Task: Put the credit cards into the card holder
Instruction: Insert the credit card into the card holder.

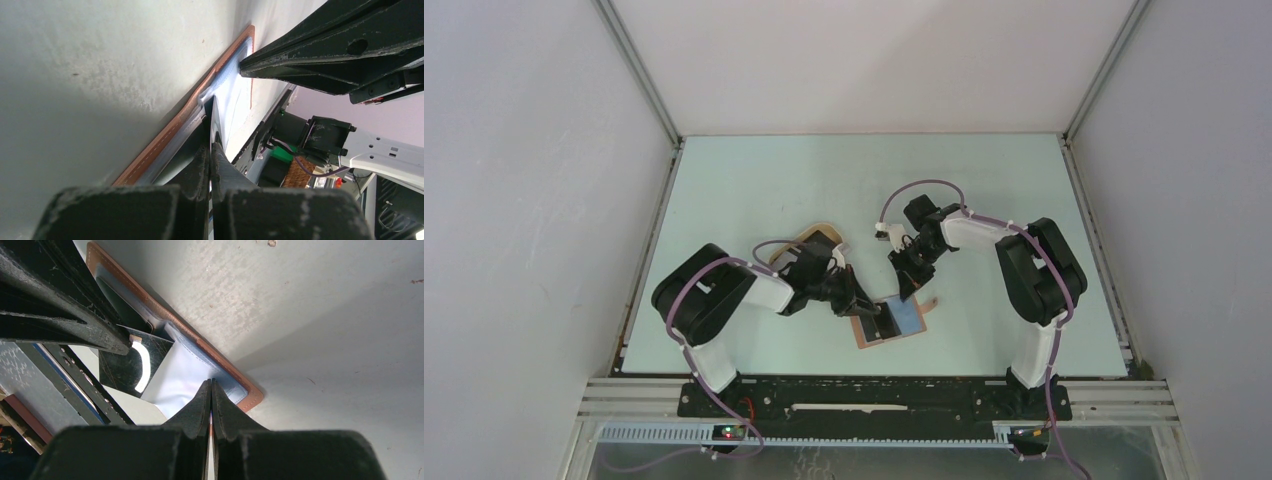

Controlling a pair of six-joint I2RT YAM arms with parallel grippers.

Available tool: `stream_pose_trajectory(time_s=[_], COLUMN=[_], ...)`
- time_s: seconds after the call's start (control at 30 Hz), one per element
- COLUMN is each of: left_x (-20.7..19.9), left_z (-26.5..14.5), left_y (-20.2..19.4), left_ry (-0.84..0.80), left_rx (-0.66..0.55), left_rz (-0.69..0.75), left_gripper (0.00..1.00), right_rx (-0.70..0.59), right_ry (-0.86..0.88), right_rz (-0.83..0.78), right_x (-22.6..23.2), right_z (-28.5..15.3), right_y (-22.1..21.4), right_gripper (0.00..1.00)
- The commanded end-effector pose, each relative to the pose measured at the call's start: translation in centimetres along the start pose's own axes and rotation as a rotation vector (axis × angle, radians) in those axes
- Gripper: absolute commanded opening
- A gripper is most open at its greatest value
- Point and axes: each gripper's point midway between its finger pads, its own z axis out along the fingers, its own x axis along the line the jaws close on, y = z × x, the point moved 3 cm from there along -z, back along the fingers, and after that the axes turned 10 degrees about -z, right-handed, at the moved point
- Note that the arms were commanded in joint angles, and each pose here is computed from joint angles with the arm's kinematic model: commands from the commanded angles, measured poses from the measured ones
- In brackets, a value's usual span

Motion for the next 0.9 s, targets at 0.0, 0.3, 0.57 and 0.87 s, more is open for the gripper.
stream_pose_trajectory(time_s=[0.0, 0.3, 0.57, 0.87], left_x=[1.5, 1.5, 1.6, 1.7], left_z=[0.2, 0.4, 0.6, 0.9], left_y=[-0.6, -0.5, -0.5, -0.4], left_ry=[0.069, 0.067, 0.084, 0.089], left_rx=[0.017, 0.008, 0.004, -0.012], left_rz=[-0.093, -0.100, -0.104, -0.101], left_gripper=[0.01, 0.04, 0.08, 0.12], right_rx=[0.023, 0.020, 0.016, -0.037], right_ry=[-0.095, -0.093, -0.092, -0.068], right_rz=[-0.025, -0.025, -0.026, -0.053], right_x=[-1.7, -1.7, -1.6, -0.8], right_z=[0.3, 0.2, 0.1, -1.0], right_y=[0.0, 0.0, 0.1, 1.0], right_gripper=[0.08, 0.08, 0.08, 0.12])
